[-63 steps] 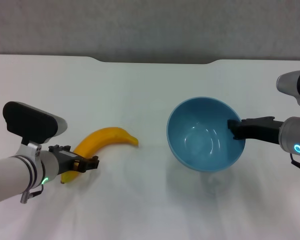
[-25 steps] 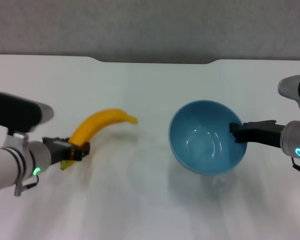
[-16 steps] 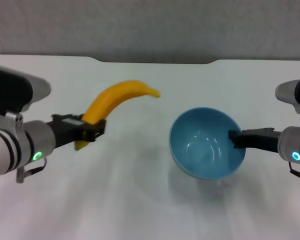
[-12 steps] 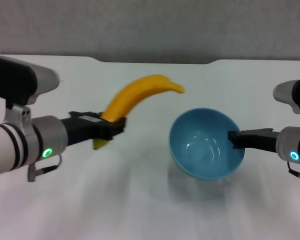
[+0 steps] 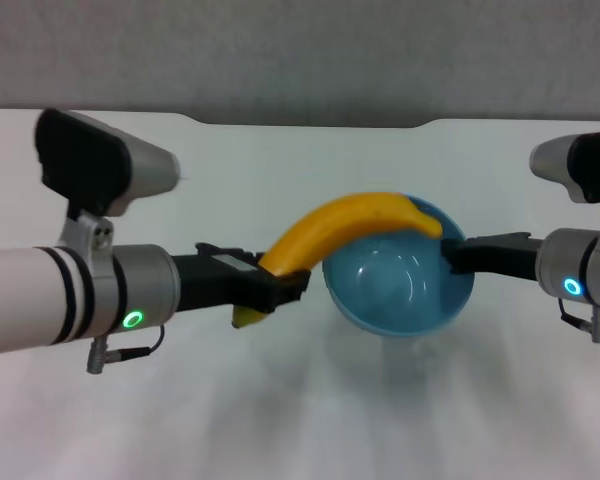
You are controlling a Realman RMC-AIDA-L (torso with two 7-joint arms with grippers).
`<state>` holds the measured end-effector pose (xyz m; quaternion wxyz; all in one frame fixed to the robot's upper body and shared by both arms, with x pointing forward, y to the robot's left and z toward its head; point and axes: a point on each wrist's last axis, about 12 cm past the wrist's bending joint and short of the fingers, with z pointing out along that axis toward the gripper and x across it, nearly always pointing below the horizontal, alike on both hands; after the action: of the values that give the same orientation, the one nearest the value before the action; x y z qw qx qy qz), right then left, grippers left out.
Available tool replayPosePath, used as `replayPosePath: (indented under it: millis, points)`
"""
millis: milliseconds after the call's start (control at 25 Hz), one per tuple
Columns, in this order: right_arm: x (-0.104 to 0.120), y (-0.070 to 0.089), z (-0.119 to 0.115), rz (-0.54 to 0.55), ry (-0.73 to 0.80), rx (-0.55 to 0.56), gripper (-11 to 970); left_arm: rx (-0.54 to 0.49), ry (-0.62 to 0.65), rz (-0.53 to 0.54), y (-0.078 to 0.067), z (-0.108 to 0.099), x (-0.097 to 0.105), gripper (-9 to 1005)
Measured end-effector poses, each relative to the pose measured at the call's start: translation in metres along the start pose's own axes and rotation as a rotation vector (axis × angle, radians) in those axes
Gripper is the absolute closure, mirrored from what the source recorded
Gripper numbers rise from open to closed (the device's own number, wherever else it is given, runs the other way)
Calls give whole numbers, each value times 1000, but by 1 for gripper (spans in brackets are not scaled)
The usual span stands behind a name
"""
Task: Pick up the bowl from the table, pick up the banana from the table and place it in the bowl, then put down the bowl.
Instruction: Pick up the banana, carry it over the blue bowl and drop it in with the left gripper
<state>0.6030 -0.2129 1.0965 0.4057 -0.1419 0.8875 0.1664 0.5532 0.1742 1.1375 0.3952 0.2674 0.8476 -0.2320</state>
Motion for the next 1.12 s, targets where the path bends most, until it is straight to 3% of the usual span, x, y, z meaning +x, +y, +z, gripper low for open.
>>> replayPosePath:
  millis: [480,1120]
  points:
    - [-1,12,13,-15,27,-35,931,55,-22,22,-13,9,-17,431]
    - [-5,27,17,-54,24,-69,931,55,28,5,-8,20,-10,408]
